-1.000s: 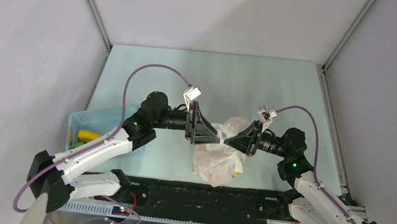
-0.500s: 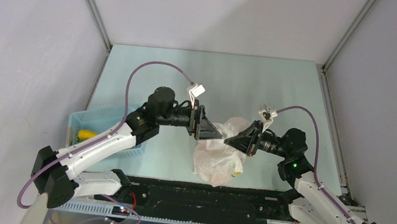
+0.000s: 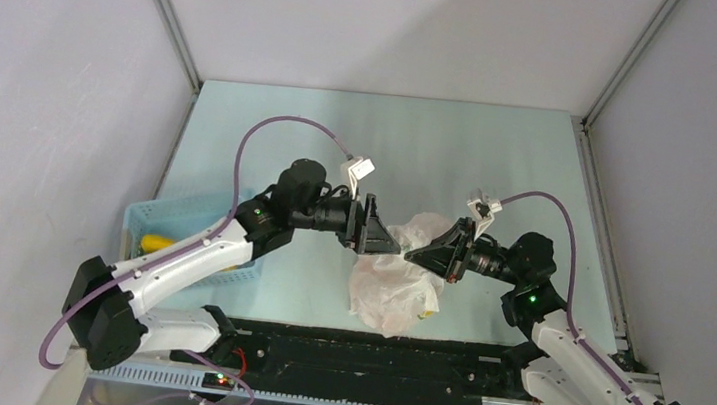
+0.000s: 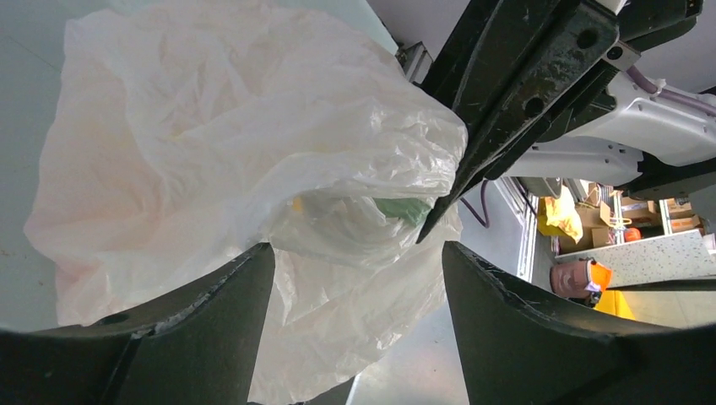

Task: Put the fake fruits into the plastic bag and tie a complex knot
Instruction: Tie the plastic bag at the center of the board.

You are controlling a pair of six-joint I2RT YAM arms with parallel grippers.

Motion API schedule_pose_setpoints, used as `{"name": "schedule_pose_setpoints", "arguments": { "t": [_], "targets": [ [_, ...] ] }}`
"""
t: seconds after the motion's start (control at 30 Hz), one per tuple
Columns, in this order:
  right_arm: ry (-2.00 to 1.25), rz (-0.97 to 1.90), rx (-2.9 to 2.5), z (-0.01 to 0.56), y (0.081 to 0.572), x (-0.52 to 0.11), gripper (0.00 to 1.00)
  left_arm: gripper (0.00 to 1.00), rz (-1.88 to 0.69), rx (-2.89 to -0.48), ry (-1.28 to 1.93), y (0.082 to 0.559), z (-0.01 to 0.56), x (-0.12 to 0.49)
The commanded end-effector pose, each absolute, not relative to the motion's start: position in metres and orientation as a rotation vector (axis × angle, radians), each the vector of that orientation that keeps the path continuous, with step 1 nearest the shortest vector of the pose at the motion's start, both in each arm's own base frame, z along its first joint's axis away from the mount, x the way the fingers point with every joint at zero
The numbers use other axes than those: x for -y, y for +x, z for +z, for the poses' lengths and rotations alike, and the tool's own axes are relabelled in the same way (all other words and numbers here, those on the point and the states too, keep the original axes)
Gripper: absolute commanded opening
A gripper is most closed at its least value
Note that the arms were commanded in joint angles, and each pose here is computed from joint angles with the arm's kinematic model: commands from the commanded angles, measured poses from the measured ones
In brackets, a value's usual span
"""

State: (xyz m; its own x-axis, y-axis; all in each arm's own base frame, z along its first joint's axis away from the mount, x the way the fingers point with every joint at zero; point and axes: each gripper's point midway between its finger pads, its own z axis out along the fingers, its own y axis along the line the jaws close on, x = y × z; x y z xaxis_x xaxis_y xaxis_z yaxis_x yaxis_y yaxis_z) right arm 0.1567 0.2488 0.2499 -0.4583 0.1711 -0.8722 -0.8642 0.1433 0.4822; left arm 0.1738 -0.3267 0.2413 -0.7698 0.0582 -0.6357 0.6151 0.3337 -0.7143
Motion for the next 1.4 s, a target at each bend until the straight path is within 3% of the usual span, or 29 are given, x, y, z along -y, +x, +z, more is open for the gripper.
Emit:
{"name": "schedule_pose_setpoints", "arguments": {
  "t": [0.0, 0.4, 0.67, 0.93, 1.37],
  "targets": [
    [-0.736, 1.486, -1.47, 0.261, 0.152, -0.249, 0.0, 0.8, -1.516, -1.973, 0.6, 0.18, 0.273, 0.336],
    [-0.749, 1.511, -1.483, 0.257, 0.152, -0.252, 0.0, 0.77, -1.601, -1.952, 0.573, 0.181, 0.276, 0.345],
    [-0.742, 1.508, -1.488, 0.256, 0.153, -0.252, 0.0, 0.76, -1.239, -1.985, 0.648, 0.191, 0.278, 0.31],
    [-0.728, 1.512, -1.494, 0.256, 0.156, -0.252, 0.0, 0.65, -1.306, -1.995, 0.579, 0.181, 0.29, 0.319],
    [-0.728, 1.499, -1.501, 0.256, 0.153, -0.25, 0.0, 0.65, -1.314, -2.051, 0.522, 0.181, 0.28, 0.333]
  ]
}}
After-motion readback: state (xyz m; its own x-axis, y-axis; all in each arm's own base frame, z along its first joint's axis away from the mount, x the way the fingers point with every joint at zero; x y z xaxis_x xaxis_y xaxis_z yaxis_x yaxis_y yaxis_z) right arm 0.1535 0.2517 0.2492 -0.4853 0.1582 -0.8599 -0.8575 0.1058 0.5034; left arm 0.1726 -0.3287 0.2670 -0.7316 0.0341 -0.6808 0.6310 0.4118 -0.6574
